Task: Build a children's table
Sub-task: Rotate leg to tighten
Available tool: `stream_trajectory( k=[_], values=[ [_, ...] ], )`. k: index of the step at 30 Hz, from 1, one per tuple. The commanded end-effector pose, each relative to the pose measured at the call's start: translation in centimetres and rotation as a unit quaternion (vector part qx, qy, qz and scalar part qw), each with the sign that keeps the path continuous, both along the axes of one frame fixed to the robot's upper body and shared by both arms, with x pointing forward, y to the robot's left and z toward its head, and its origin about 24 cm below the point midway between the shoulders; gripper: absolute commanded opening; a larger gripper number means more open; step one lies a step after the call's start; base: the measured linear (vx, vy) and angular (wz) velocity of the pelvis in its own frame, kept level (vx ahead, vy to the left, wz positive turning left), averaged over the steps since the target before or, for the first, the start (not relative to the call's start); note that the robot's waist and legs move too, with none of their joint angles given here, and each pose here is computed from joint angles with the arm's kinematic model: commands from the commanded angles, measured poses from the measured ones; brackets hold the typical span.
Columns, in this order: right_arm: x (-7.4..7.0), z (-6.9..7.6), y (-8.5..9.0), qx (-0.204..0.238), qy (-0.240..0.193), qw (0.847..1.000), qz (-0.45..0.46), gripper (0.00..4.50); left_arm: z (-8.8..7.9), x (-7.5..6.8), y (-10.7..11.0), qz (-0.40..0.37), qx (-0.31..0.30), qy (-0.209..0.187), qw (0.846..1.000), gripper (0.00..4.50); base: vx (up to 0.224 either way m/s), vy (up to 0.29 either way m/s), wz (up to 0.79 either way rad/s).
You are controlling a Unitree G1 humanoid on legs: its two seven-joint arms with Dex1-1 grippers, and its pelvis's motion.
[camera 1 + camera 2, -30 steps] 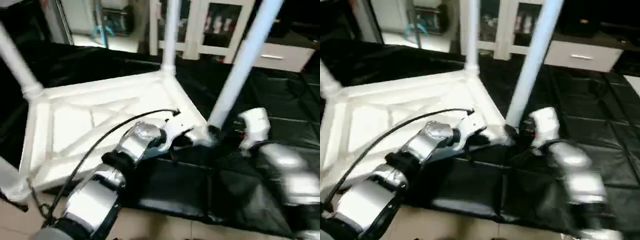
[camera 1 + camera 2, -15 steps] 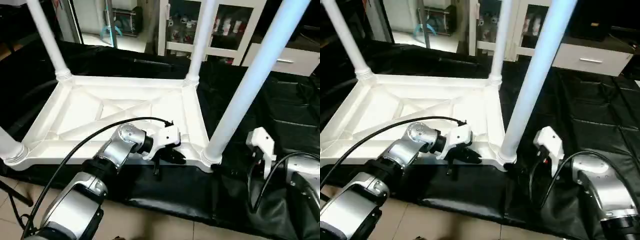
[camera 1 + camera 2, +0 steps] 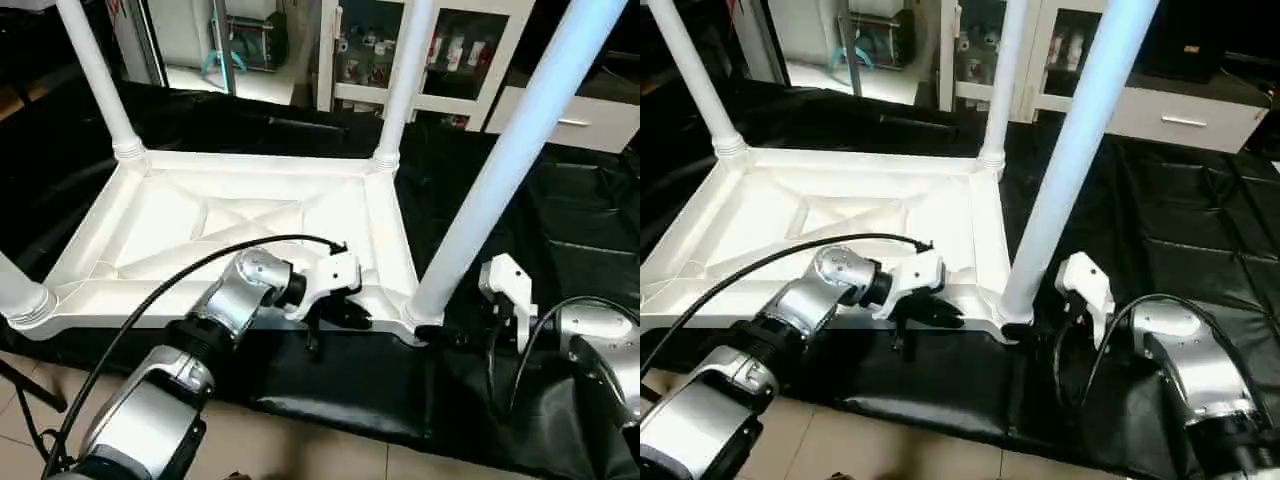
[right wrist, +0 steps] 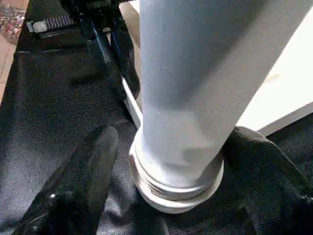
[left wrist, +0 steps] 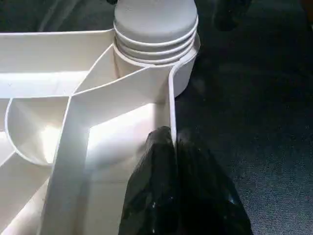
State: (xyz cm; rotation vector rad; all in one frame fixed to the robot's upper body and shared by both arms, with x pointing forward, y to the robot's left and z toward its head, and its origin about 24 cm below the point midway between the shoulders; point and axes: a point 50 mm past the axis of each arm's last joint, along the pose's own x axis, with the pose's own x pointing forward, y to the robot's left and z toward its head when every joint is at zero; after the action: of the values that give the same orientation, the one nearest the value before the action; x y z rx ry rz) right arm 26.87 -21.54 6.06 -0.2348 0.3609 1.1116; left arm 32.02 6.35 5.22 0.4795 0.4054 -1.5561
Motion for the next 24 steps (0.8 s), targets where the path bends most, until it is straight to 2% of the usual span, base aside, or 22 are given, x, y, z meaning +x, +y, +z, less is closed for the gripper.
stream_trajectory(
  k=[1,4,6,8,13,18,24],
  values=[
    [0.1,-0.1,0.4,-0.005,0.001,1.0,0.016,3.22,-0.5,-0.7,-0.3,-0.025,0.013,0.011,1.0,0.0,0.0,0.0,0.0],
    [0.1,-0.2,0.4,-0.003,0.006,1.0,0.022,3.14,-0.6,-0.7,-0.3,-0.025,0.014,0.011,1.0,0.0,0.0,0.0,0.0],
    [0.0,-0.4,0.4,-0.005,0.013,0.999,0.03,2.83,-0.6,-0.7,-0.4,-0.024,0.013,0.012,1.0,0.0,0.0,0.0,0.0],
    [0.0,-0.5,0.4,-0.007,0.014,0.999,0.031,2.8,-0.6,-0.7,-0.4,-0.025,0.014,0.013,1.0,0.0,0.0,0.0,0.0],
    [-0.1,-1.1,0.5,-0.003,0.018,1.0,0.025,2.35,-0.6,-0.7,-0.4,-0.022,0.014,0.012,1.0,0.0,0.0,0.0,0.0],
    [0.2,-1.9,0.7,0.044,0.021,0.997,-0.06,2.17,-0.4,-0.2,-1.0,0.014,-0.007,0.016,1.0,0.0,0.0,0.0,0.0],
    [0.1,-3.6,1.8,0.047,0.043,0.989,-0.135,2.09,-0.1,1.0,-1.8,0.078,-0.01,0.004,0.997,0.0,0.0,0.0,0.0]
  ],
)
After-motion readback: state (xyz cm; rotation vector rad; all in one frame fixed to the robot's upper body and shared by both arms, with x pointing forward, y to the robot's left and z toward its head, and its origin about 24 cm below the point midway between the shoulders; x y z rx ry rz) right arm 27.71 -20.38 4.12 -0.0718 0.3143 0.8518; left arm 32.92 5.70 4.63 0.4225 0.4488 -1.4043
